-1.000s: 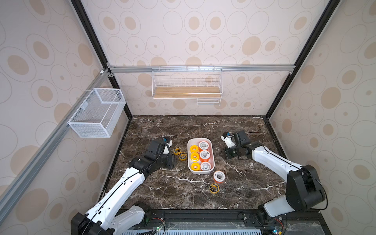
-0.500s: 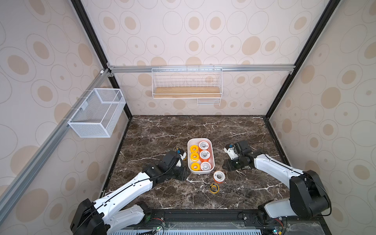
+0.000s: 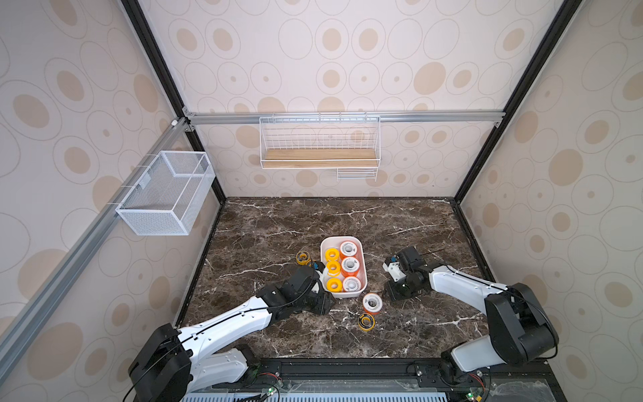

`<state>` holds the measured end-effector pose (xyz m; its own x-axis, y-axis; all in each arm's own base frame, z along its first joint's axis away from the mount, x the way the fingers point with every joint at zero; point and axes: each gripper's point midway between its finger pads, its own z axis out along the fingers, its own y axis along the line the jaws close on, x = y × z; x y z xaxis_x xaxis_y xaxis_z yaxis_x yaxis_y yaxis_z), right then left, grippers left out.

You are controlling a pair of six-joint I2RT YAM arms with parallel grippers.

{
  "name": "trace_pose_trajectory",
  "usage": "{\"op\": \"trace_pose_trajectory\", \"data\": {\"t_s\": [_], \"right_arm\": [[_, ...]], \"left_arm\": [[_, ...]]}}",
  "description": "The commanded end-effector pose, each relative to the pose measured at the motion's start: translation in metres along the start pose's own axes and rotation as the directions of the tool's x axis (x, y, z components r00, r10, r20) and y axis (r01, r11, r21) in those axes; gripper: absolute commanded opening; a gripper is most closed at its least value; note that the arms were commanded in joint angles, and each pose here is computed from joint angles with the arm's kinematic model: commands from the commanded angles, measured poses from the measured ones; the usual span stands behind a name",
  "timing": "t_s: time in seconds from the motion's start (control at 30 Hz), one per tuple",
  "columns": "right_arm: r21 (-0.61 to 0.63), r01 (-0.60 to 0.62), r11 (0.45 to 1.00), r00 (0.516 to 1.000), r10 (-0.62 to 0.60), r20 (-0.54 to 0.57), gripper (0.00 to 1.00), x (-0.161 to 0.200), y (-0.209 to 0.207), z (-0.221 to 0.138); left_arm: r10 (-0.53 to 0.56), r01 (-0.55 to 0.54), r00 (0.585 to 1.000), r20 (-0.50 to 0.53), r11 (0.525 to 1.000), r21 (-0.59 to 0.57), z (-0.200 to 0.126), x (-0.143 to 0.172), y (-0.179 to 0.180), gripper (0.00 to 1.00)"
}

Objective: Put the sealing tape into the storage box
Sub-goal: Move the sealing tape to the center of the board.

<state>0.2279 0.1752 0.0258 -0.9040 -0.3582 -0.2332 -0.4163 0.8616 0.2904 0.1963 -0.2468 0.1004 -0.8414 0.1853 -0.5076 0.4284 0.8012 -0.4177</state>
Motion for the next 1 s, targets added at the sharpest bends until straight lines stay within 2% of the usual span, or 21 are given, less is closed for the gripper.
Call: {"op": "trace_pose_trajectory", "data": {"t_s": [0.0,0.37,0.73,0.97], "right_arm": [[-0.001,0.021,1.0,0.999,-0.021,-0.036,0.42,0.004,0.005,0.005],[-0.1,0.115,0.988,0.991,-0.121,-0.056,0.42,0.008,0.045,0.015],[-0.192,0.179,0.965,0.98,-0.192,-0.05,0.42,0.014,0.082,0.02],[-0.201,0.204,0.958,0.976,-0.215,-0.03,0.42,0.014,0.093,0.02]], "left_arm": [[-0.006,0.005,1.0,0.023,1.0,0.02,0.008,-0.005,-0.009,0.61],[0.051,-0.051,0.998,-0.035,0.999,0.011,0.037,0.006,-0.024,0.63],[0.033,-0.033,0.998,-0.062,0.999,-0.009,0.054,0.014,-0.024,0.64],[0.024,-0.025,0.997,-0.067,1.0,-0.012,0.061,0.015,-0.023,0.65]]}}
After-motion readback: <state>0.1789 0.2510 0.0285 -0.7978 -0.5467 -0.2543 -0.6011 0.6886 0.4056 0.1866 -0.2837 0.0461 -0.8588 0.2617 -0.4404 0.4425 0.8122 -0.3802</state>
